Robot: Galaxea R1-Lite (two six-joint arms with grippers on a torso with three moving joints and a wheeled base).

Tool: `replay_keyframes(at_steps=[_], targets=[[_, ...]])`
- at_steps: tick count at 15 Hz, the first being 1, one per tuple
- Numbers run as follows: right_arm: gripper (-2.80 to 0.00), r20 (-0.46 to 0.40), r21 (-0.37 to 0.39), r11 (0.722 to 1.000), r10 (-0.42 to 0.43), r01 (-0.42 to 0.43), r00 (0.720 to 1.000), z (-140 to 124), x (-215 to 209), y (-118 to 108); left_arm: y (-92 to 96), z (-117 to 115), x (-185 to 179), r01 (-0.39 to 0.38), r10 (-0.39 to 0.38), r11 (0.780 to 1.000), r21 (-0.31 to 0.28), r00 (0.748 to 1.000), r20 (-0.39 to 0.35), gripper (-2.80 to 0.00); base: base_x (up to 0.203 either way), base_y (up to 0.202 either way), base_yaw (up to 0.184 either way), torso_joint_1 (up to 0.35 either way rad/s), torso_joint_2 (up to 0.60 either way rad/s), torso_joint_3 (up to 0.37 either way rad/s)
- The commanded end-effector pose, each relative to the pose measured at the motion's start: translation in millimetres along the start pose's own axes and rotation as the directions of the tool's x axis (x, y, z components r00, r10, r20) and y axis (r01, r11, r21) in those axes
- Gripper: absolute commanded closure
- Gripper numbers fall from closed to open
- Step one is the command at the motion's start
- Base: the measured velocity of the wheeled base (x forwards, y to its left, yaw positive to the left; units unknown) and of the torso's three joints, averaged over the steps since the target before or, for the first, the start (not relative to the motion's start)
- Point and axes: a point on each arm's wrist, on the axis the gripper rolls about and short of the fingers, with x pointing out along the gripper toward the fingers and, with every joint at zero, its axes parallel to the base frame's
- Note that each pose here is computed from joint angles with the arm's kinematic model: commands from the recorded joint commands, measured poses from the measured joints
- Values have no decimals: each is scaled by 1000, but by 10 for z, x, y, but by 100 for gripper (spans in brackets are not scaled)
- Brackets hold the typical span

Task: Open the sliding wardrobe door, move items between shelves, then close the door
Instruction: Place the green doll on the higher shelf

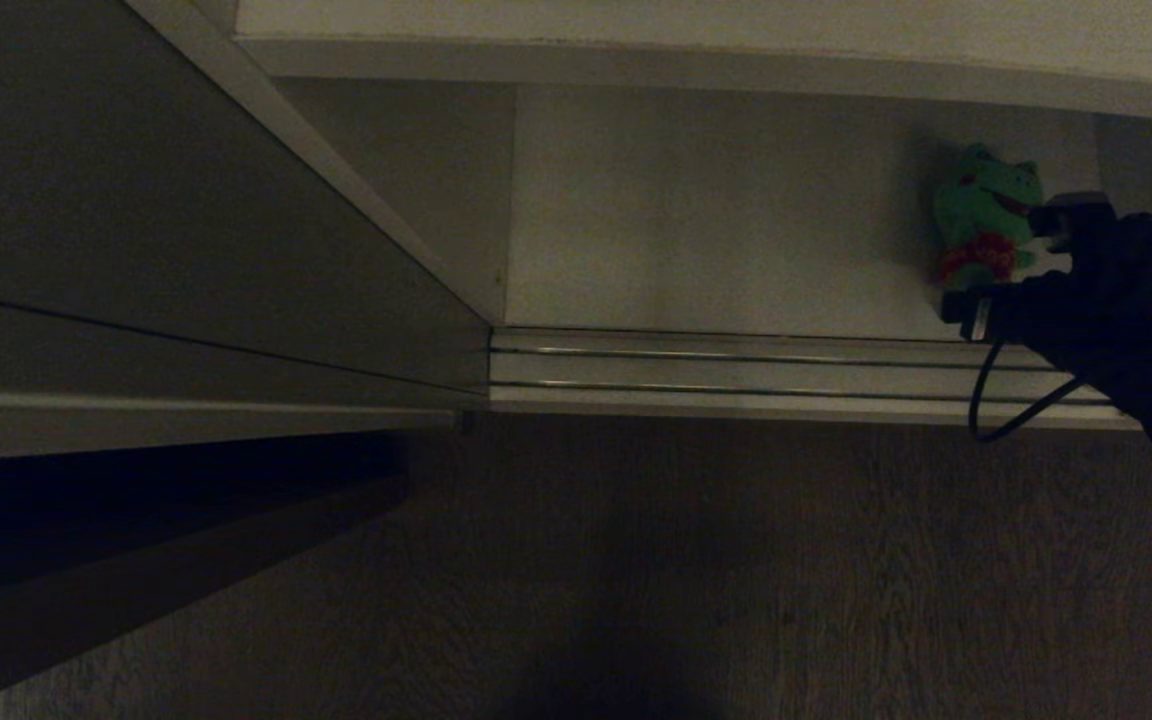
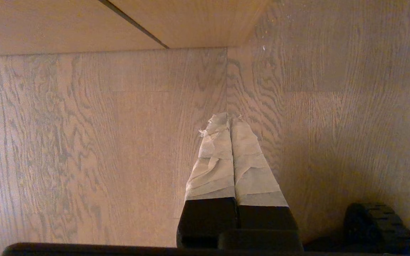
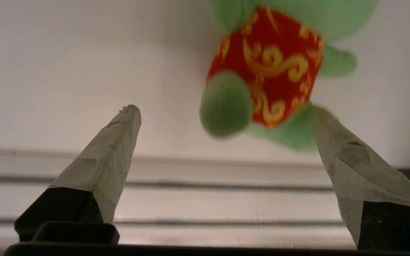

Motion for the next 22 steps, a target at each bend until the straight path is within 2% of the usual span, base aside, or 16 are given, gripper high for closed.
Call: replay_keyframes(at_steps=[1, 3, 8, 11, 17, 22], targets=[[-280, 30, 0, 1000, 3, -3, 1000, -45, 145, 25, 0, 0, 0, 0, 0, 1000, 0, 1000, 1, 0, 0, 0, 0, 0, 0, 0], [-280, 91, 2, 1000, -5, 5, 996, -12, 282, 24, 0, -1, -1, 0, 0, 1000, 0, 1000, 0, 0, 0, 0, 0, 0, 0, 0], [-280, 202, -50, 997, -46, 57, 978, -163, 614, -78, 0, -1, 0, 0, 0, 1000, 1, 1000, -2, 0, 0, 0, 0, 0, 0, 0], [-280, 218, -78, 993, -69, 88, 973, -209, 730, -160, 0, -1, -1, 0, 0, 1000, 0, 1000, -1, 0, 0, 0, 0, 0, 0, 0], [-280, 225, -65, 990, -110, 128, 968, -157, 724, -169, 0, -1, 0, 0, 0, 1000, 0, 1000, -1, 0, 0, 0, 0, 0, 0, 0], [-280, 229, -69, 989, -109, 128, 967, -139, 723, -164, 0, 0, -1, 0, 0, 1000, 0, 1000, 0, 0, 0, 0, 0, 0, 0, 0]])
